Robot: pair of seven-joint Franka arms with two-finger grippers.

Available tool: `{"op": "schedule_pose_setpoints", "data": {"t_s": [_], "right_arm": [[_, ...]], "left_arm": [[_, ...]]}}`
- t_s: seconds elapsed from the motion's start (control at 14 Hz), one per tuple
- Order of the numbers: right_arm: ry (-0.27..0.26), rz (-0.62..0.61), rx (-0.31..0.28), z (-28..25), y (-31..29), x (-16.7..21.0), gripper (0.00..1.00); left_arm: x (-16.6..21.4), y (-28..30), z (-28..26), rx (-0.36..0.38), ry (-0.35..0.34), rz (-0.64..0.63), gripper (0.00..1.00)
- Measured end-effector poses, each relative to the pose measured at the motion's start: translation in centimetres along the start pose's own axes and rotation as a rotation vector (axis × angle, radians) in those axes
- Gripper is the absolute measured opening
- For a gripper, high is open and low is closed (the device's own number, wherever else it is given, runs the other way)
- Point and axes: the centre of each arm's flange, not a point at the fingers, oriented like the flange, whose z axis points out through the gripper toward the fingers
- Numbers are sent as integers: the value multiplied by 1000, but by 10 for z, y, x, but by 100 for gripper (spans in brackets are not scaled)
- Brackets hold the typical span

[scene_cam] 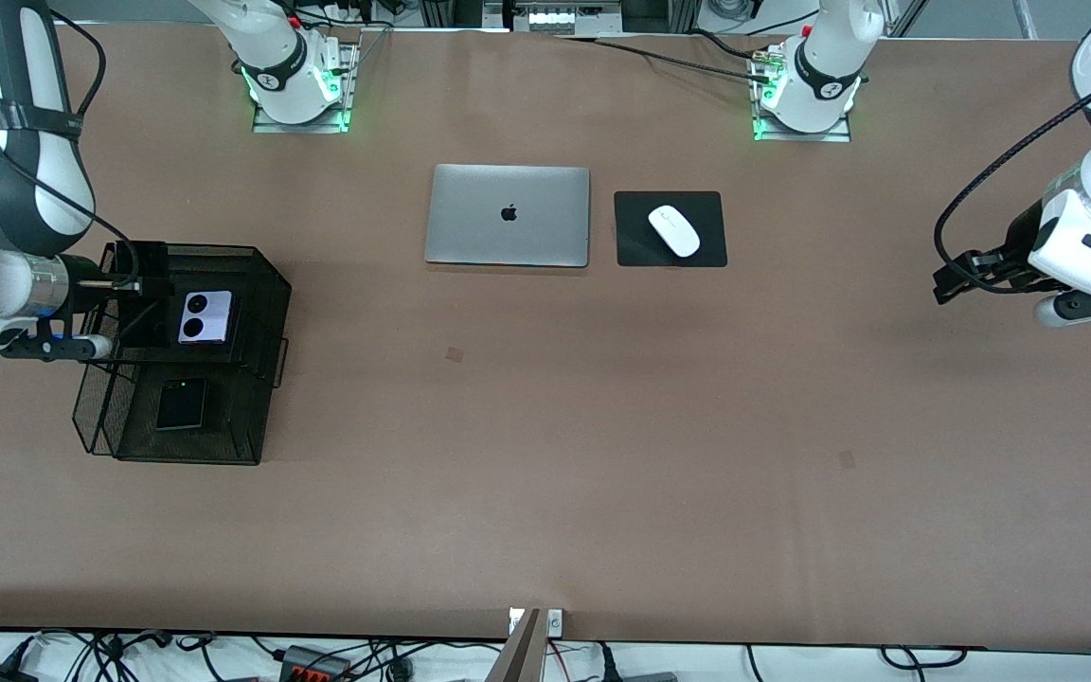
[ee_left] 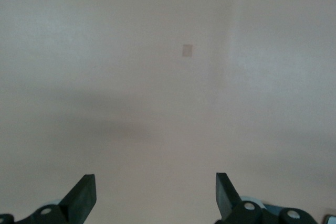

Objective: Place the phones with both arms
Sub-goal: 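Lower the tall phone into the basket and open the right gripper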

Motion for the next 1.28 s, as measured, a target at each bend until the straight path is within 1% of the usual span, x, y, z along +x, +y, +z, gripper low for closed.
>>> {"op": "schedule_pose_setpoints", "data": {"t_s": [0.14, 0.21, 0.36, 0.57, 1.14, 1.21, 1.28], "right_arm": [[-30, 3, -10, 14, 4, 0, 78], [-35, 7, -13, 18, 8, 1, 78], [-18, 13, -34, 23, 17, 6, 78], [11, 7, -58, 28, 28, 14, 78], [31, -1, -62, 44, 38, 26, 78], [32, -2, -62, 46, 38, 28, 85], [32, -3, -63, 47, 38, 29, 96]], "left_arm": [[5, 1, 0, 3, -22, 106, 100], [7, 0, 4, 3, -30, 151, 100], [10, 0, 10, 4, -42, 193, 100], [12, -2, 13, 4, -46, 204, 100], [11, -4, 13, 4, -52, 208, 100], [12, -5, 13, 4, -52, 207, 100], [12, -5, 13, 4, -52, 206, 100]]}}
